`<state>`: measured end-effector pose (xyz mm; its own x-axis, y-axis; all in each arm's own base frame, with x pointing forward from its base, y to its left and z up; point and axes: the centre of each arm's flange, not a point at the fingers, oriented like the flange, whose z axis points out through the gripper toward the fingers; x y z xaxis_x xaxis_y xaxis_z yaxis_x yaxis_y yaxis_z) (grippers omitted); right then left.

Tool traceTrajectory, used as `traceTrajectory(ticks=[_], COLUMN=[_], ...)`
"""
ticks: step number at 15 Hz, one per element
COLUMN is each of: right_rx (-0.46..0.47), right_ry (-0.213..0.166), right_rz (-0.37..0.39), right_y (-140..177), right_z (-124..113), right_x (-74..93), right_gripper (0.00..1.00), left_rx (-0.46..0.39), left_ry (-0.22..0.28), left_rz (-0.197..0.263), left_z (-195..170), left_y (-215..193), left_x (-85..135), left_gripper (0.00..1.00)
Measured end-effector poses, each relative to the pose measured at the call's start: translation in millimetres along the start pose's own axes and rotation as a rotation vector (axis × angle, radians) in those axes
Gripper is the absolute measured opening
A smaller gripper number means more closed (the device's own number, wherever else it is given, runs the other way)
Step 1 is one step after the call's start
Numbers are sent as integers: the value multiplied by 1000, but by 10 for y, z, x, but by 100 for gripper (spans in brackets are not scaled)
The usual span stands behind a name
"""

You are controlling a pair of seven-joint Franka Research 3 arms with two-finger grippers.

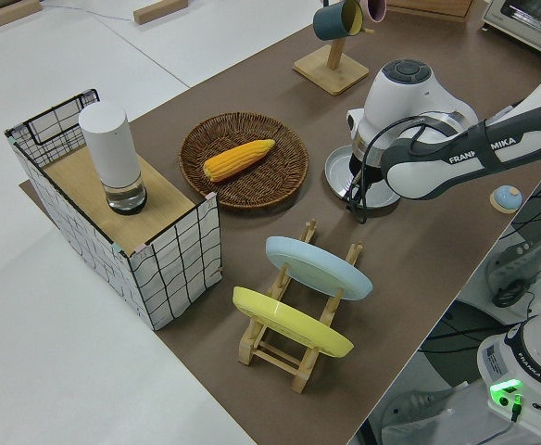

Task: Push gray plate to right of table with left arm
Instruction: 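Push the gray plate with the left gripper toward the right arm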

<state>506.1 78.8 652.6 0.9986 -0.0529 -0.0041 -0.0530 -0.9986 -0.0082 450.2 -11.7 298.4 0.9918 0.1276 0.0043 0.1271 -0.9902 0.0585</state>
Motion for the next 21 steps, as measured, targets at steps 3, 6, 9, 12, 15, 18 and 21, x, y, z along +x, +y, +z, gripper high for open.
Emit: traceTrajectory(ticks=[3, 6, 9, 12, 15, 18, 21], right_rx=[0, 0, 0, 0, 0, 0, 0], right_ry=[0, 0, 0, 0, 0, 0, 0], right_rz=[0, 0, 0, 0, 0, 0, 0], right_y=[0, 0, 0, 0, 0, 0, 0], right_z=[0, 0, 0, 0, 0, 0, 0], right_x=[0, 0, 0, 0, 0, 0, 0], right_gripper=[100, 100, 100, 100, 100, 100, 100], left_rx=[-4, -4, -4, -8, -9, -15, -19], left_ry=[5, 6, 10, 3, -7, -20, -33], left_rz=[-2, 3, 22, 39, 26, -10, -40], left_z=[-19, -25, -40, -24, -5, 11, 27], left_y=[16, 42, 128, 300, 504, 723, 1013], left_x=[11, 11, 4, -37, -97, -176, -294], left_gripper=[10, 8, 4, 4, 4, 4, 4])
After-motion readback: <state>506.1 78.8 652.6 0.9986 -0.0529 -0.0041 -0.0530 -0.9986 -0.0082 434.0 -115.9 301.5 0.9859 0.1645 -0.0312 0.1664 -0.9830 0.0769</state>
